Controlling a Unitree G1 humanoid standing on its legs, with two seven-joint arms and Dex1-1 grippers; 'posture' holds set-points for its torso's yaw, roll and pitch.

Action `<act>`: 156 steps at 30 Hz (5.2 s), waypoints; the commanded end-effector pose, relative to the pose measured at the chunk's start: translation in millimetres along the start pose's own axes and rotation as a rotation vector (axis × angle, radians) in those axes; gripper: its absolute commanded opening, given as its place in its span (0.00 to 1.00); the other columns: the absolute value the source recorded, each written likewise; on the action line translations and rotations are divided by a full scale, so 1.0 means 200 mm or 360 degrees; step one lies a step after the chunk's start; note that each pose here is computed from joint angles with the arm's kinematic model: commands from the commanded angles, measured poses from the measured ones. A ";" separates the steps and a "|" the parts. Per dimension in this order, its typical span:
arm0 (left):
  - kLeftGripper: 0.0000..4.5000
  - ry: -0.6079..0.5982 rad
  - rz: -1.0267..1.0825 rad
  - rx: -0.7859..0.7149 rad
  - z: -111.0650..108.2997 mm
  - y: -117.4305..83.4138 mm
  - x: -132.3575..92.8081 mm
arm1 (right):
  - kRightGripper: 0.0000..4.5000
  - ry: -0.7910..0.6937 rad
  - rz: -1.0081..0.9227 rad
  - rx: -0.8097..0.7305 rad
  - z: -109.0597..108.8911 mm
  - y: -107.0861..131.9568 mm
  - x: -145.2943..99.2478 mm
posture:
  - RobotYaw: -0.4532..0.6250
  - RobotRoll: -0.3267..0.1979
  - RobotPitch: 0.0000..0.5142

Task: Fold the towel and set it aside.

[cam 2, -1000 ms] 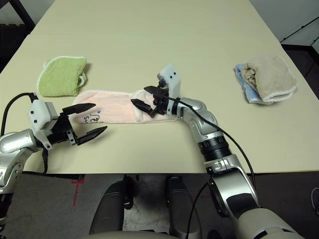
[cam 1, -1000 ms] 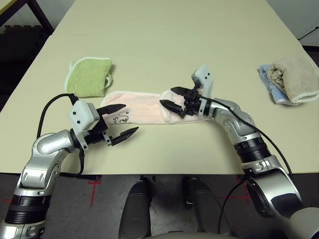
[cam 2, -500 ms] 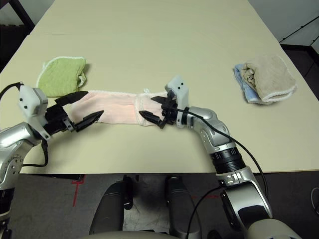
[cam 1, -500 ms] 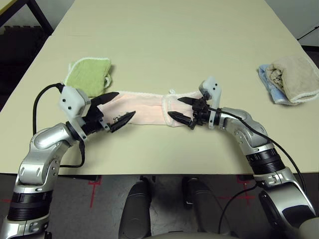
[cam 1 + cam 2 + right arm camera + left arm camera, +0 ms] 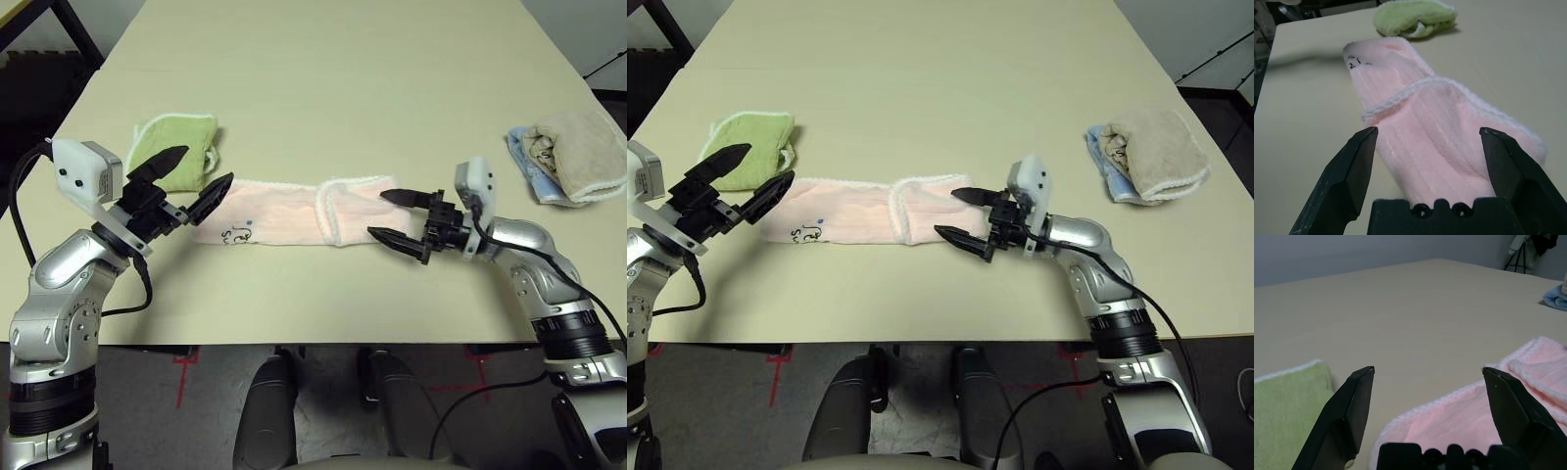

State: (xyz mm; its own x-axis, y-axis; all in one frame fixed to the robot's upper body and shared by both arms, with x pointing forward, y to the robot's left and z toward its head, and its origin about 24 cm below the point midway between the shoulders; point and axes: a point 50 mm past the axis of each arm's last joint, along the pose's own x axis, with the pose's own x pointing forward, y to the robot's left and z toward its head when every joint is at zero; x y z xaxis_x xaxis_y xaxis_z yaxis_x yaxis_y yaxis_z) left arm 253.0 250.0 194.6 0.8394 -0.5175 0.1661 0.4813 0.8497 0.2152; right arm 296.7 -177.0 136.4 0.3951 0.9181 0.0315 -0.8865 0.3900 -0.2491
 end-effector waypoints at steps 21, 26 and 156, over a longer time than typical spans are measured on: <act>1.00 0.0576 0.0582 -0.0593 -0.15 -0.01 -0.23 | 1.00 -0.0144 0.0086 -0.0195 -0.02 -0.03 -0.10 | 0.36 0.62 0.40; 1.00 0.0898 0.0700 -0.0629 -0.24 -0.01 -0.34 | 1.00 -0.0173 0.0096 -0.0212 0.01 -0.04 -0.10 | 0.35 0.62 0.41; 0.00 0.0983 -0.0537 0.0905 0.31 -0.58 0.48 | 1.00 -0.0073 -0.0065 -0.0096 -0.10 0.00 -0.10 | 0.31 0.62 0.45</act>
State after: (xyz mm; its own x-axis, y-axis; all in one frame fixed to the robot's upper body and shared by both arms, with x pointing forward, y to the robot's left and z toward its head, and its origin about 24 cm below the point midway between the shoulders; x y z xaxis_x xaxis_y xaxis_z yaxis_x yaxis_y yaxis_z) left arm 262.9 97.7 244.3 0.7516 -0.4383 -0.4929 0.6541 0.3989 0.6426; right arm 294.9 -195.8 120.9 0.4173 0.9031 0.1010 -0.8493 0.4271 -0.3103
